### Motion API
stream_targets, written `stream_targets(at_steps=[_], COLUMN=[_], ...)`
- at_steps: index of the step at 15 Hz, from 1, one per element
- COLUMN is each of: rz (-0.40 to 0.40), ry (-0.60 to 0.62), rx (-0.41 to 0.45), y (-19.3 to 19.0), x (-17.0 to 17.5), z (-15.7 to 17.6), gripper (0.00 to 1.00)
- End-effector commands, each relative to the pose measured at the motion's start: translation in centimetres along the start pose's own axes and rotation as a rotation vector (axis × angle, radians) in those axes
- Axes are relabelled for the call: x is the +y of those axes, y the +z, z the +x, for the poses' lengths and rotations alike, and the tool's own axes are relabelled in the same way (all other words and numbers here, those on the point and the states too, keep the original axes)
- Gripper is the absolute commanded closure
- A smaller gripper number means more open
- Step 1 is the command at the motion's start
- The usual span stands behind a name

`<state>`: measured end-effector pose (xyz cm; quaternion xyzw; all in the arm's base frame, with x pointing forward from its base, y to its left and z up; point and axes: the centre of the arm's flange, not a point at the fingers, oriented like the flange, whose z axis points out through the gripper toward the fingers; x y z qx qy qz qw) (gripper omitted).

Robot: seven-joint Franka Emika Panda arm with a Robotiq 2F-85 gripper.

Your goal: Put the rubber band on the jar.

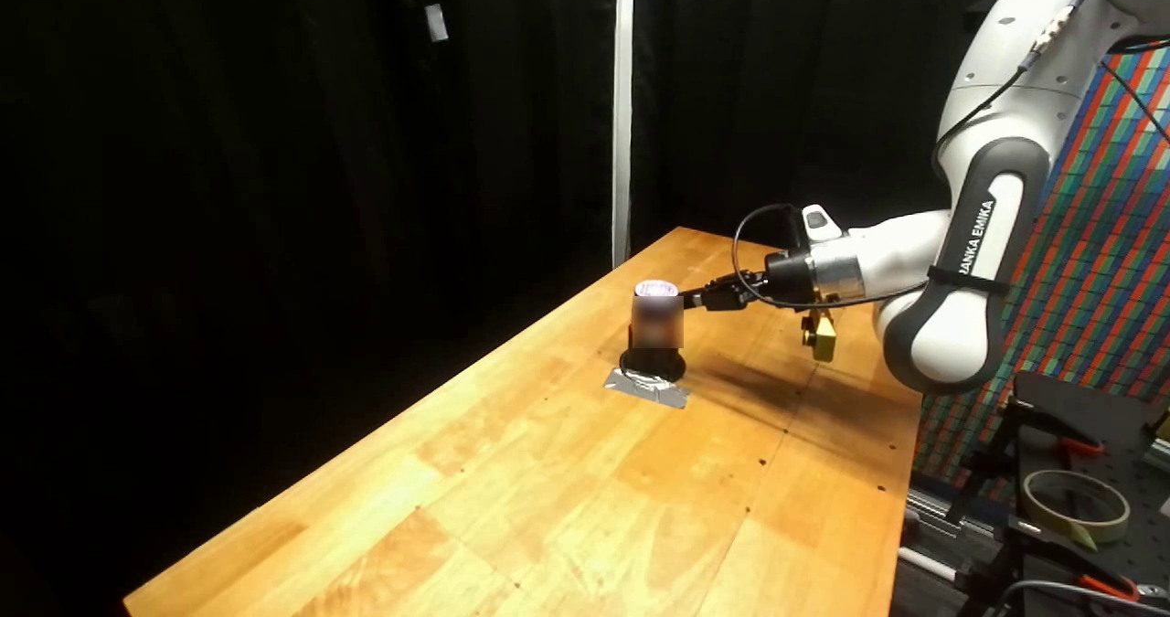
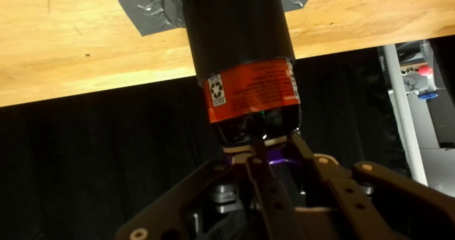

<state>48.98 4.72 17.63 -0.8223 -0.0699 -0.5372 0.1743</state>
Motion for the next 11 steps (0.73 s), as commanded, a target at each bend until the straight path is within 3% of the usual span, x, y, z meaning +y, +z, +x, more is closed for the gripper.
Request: stream_targets(at_steps=[1,7,9,10,11], rz=[-0.001,-0.103,-0.151,-0.110,-0.128], ry=[-0.006,-0.010,-0.005,-0.007,-0.006], rx=[-0.063,-0.401,-0.518,-0.442,-0.479], y=[-0.4,-2.6,-2.9,-1.4,-1.6], x=[0.0,0.6,0.5,1.5,1.5], z=[-1.2,-2.3,-1.9,-4.6,-4.2], gripper=[0.43,0.01,0.00,0.02,0.00])
